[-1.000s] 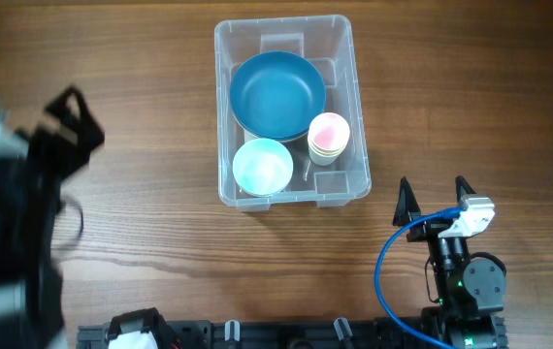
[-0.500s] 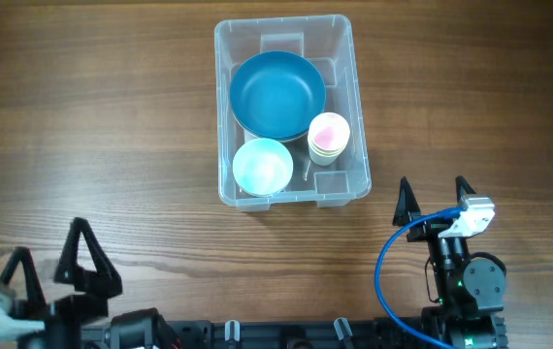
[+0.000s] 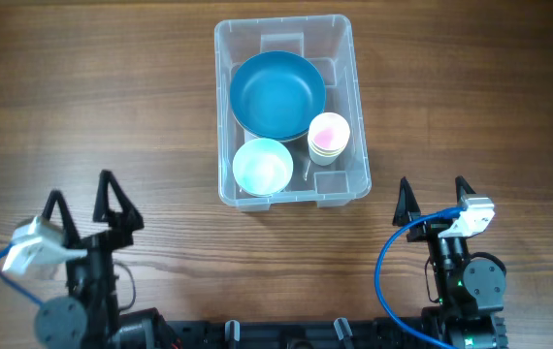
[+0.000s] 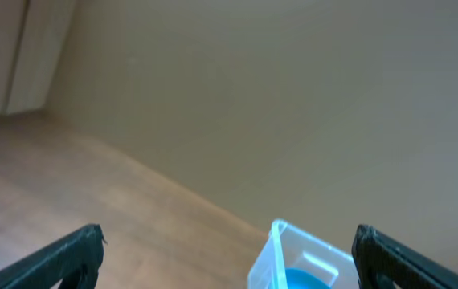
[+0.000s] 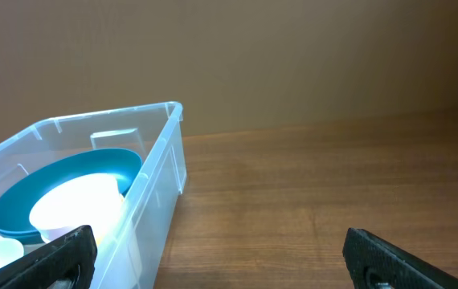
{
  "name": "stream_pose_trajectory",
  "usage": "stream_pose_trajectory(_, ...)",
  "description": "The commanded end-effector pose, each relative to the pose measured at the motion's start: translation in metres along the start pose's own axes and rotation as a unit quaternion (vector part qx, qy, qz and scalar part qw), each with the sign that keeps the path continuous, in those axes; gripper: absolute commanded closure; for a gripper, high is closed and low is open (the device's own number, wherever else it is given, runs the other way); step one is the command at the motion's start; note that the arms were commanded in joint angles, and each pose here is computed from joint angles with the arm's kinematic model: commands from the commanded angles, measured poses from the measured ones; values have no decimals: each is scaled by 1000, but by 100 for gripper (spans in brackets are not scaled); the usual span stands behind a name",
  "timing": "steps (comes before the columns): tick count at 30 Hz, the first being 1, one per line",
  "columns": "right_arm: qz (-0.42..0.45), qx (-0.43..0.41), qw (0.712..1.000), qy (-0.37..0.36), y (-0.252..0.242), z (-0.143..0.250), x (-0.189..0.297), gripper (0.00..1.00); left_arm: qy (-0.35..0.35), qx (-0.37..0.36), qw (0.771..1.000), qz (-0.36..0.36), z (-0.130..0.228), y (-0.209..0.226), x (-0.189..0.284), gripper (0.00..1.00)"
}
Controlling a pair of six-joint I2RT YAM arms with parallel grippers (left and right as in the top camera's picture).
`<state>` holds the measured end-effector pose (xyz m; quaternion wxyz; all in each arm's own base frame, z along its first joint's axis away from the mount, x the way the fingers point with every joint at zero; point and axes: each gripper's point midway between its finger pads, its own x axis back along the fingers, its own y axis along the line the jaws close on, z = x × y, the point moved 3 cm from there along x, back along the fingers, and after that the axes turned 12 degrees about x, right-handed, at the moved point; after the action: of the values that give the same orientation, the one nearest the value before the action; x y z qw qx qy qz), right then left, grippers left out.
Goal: Pack container
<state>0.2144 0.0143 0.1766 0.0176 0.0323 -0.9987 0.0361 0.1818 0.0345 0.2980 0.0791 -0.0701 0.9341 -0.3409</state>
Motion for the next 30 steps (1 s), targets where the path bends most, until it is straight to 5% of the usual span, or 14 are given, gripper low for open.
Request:
stream_pose_trajectory(1,11,-10,1000,-3,-3,1,0,0,21,-1,999,29,37,17,-14,0)
stream_pose_trajectory(30,11,-10,1000,-3,-3,1,0,0,68,5,993,101,94,23,-13,0)
